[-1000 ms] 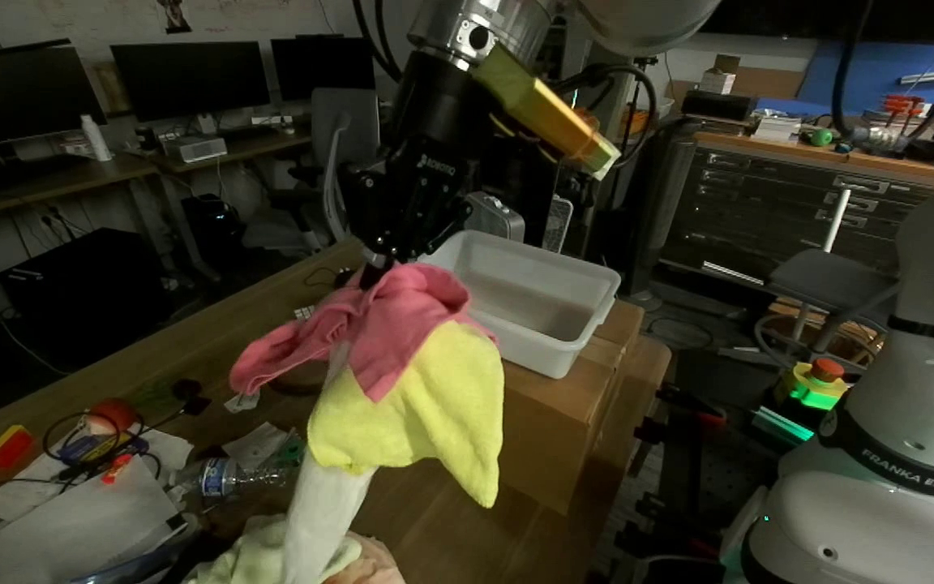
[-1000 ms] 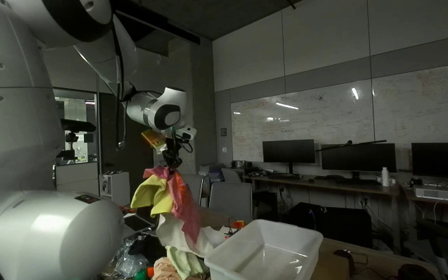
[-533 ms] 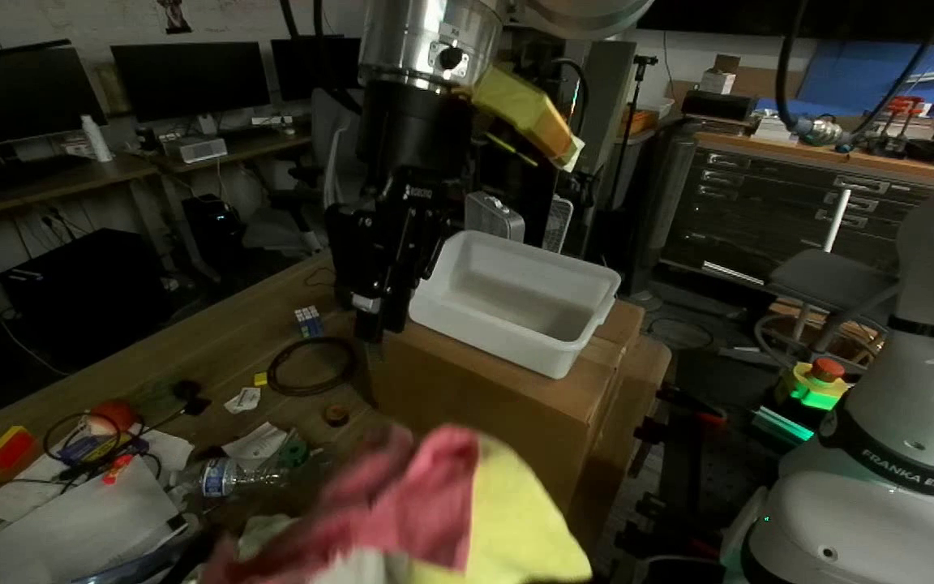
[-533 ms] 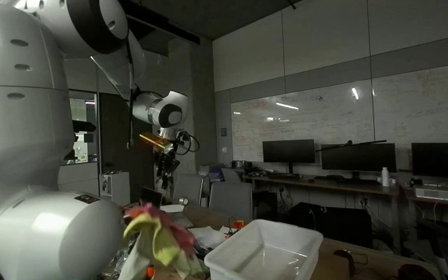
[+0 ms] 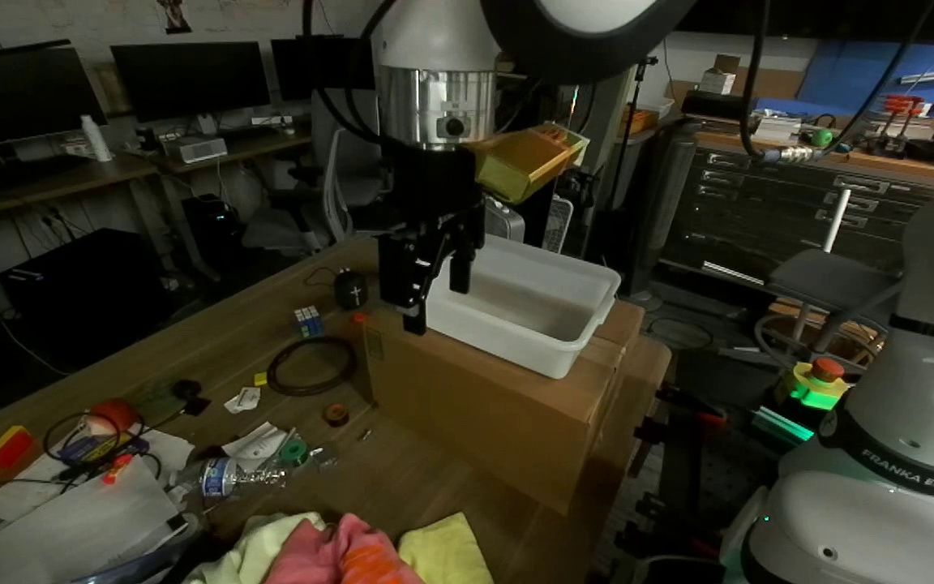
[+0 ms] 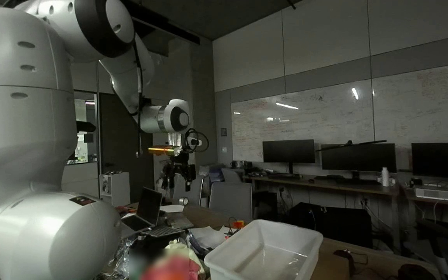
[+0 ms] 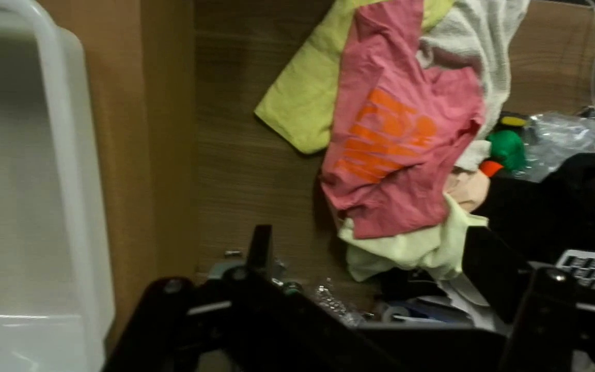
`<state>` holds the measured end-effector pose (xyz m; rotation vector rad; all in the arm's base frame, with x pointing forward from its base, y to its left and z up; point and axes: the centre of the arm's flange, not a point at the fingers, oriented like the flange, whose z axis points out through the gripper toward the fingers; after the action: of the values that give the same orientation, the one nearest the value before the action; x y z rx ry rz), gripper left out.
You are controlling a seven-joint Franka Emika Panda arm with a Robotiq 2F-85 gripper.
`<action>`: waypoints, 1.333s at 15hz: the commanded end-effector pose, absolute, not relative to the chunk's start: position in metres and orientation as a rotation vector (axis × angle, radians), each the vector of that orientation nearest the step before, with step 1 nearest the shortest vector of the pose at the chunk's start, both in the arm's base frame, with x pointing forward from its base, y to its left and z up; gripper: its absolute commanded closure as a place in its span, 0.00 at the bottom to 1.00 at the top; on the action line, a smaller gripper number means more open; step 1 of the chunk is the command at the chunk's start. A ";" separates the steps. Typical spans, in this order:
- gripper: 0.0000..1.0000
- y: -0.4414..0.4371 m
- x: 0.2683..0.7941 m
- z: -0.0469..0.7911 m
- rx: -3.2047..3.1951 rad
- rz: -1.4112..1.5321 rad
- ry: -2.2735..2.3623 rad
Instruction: Remove the clothes and towels from the storage box and put them on the table
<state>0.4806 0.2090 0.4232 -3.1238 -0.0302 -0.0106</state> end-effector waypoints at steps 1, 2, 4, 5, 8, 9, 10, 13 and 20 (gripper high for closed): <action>0.00 0.174 0.460 0.411 -3.251 0.104 0.193; 0.00 0.163 0.452 0.404 -3.282 0.163 0.243; 0.00 0.139 0.430 0.393 -3.310 0.304 0.293; 0.00 0.129 0.418 0.389 -3.311 0.348 0.308; 0.00 0.104 0.390 0.383 -3.301 0.310 0.407; 0.00 0.096 0.384 0.382 -3.301 0.245 0.451; 0.00 0.090 0.380 0.382 -3.281 0.177 0.502; 0.00 0.074 0.372 0.380 -3.223 0.005 0.640; 0.00 0.047 0.364 0.372 -3.123 -0.222 0.819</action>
<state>0.3750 0.0552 0.3744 -3.1481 0.7790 -0.1143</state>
